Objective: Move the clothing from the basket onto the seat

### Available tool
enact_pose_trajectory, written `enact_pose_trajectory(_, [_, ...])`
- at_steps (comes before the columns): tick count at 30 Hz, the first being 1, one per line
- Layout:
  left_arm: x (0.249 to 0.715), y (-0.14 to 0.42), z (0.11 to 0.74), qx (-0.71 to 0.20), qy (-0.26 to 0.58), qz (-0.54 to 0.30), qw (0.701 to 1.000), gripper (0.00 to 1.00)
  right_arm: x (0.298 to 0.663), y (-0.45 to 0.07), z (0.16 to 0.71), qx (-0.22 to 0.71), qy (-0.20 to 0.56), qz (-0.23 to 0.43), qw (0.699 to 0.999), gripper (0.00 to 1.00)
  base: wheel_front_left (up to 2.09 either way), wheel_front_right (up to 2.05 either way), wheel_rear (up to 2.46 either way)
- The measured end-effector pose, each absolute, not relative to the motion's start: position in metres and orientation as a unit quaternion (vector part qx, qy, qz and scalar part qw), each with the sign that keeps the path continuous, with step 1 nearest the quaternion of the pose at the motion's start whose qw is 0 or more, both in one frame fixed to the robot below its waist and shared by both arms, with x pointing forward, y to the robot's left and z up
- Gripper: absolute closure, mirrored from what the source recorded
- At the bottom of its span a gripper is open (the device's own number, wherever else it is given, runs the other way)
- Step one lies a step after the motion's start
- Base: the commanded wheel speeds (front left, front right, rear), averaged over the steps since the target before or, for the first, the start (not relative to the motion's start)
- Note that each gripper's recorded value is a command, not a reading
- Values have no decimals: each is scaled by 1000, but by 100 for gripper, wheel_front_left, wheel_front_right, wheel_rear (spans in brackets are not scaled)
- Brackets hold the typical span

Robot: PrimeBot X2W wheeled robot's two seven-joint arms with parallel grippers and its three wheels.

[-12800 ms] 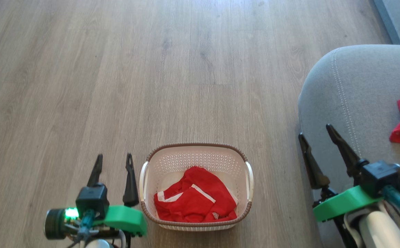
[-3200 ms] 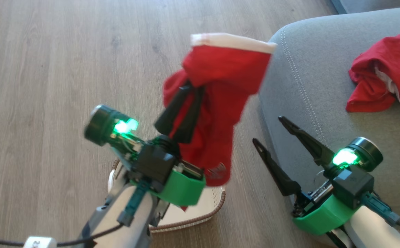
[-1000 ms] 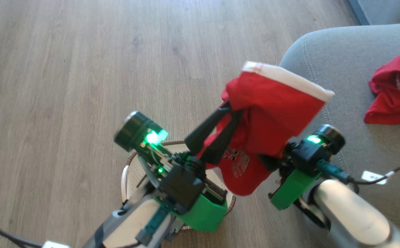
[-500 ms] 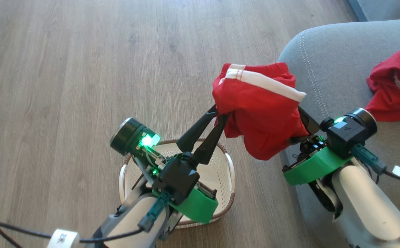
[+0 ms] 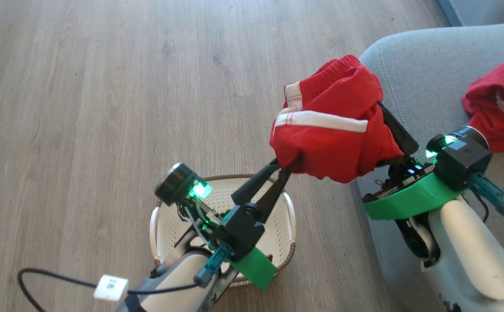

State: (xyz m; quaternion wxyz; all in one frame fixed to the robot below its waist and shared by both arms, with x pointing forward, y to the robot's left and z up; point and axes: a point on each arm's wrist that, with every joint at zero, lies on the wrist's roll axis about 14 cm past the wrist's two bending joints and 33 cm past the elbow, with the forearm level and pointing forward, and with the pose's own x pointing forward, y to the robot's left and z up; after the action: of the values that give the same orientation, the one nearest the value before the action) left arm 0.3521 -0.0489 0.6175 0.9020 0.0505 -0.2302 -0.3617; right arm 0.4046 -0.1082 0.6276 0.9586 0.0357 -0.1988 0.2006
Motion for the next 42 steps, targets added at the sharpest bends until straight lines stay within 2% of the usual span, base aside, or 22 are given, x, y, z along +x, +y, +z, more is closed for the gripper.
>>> enact_pose_trajectory(2, [351, -52, 608, 55, -216, -372, 901, 100, 404, -108, 629, 36, -201, 201, 958, 100, 0, 0, 0])
enact_pose_trajectory(3, [349, -53, 602, 57, -208, -376, 901, 71, 404, -108, 630, 36, -203, 201, 958, 100, 0, 0, 0])
enact_pose_trajectory(6, [347, -53, 594, 56, -196, -377, 904, 0, 404, -108, 631, 37, -204, 200, 958, 100, 0, 0, 0])
enact_pose_trajectory(24, [345, -50, 542, 66, -119, -382, 914, 0, 407, -132, 634, 37, -212, 166, 962, 100, 0, 0, 0])
enact_pose_trajectory(34, [329, -50, 512, -10, -42, -409, 912, 0, 407, -152, 648, 35, -233, 138, 962, 100, 0, 0, 0])
enact_pose_trajectory(42, [334, -40, 510, 3, -44, -390, 920, 0, 404, -157, 653, 33, -239, 131, 961, 100, 0, 0, 0])
